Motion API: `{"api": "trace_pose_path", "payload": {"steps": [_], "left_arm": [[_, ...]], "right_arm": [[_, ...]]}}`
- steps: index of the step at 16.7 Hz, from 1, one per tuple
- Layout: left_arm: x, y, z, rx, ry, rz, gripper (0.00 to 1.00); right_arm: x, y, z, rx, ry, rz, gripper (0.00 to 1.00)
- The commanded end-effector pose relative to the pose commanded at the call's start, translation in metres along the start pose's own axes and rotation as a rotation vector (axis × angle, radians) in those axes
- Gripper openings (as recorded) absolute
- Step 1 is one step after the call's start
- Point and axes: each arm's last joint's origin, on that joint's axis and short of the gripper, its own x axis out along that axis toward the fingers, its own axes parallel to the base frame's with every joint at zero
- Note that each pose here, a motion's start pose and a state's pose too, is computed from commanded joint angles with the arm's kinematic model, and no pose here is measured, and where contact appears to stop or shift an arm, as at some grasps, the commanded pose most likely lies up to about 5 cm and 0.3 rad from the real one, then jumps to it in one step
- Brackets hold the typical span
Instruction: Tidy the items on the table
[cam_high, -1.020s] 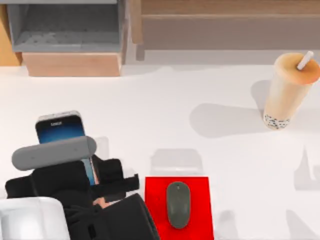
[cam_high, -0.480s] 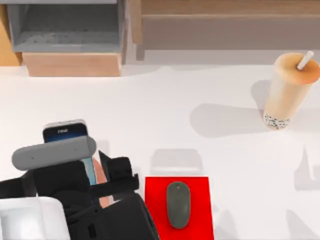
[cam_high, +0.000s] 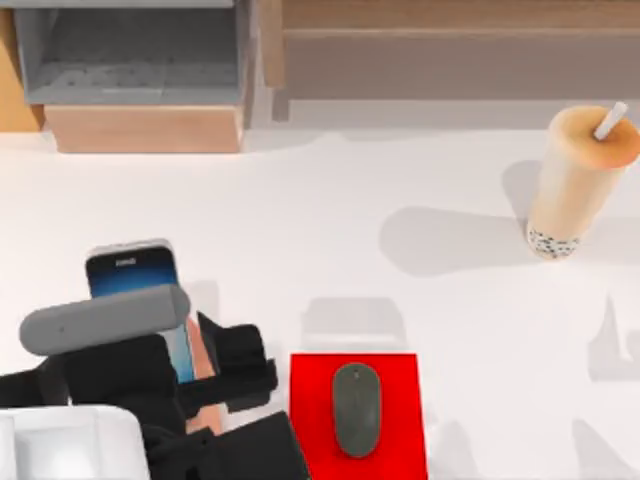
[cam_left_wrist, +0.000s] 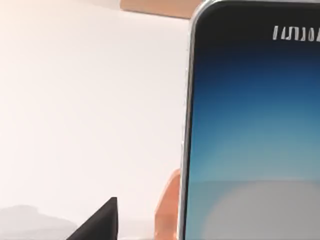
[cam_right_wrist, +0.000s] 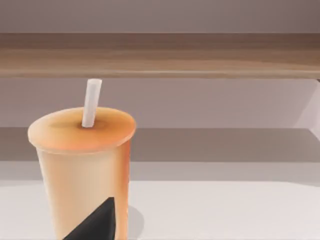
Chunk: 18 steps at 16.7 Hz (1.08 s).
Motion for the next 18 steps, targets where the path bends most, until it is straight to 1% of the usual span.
{"api": "trace_pose_path", "payload": {"steps": [7,13,15,18], "left_arm": [[-0.018,0.006,-0.008,0.003,-0.004,-0.004,1.00],[-0.018,0.007,-0.008,0.000,-0.004,-0.001,1.00],[-0.019,0.008,-0.006,-0.017,0.027,-0.013,1.00],[-0.016,0.017,0.004,-0.085,0.138,-0.060,1.00]], "right_arm": [[0.000,0.000,0.000,0.000,0.000,0.000,1.00],[0.000,0.000,0.000,0.000,0.000,0.000,1.00],[0.000,0.000,0.000,0.000,0.000,0.000,1.00],[0.000,0.000,0.000,0.000,0.000,0.000,1.00]]}}
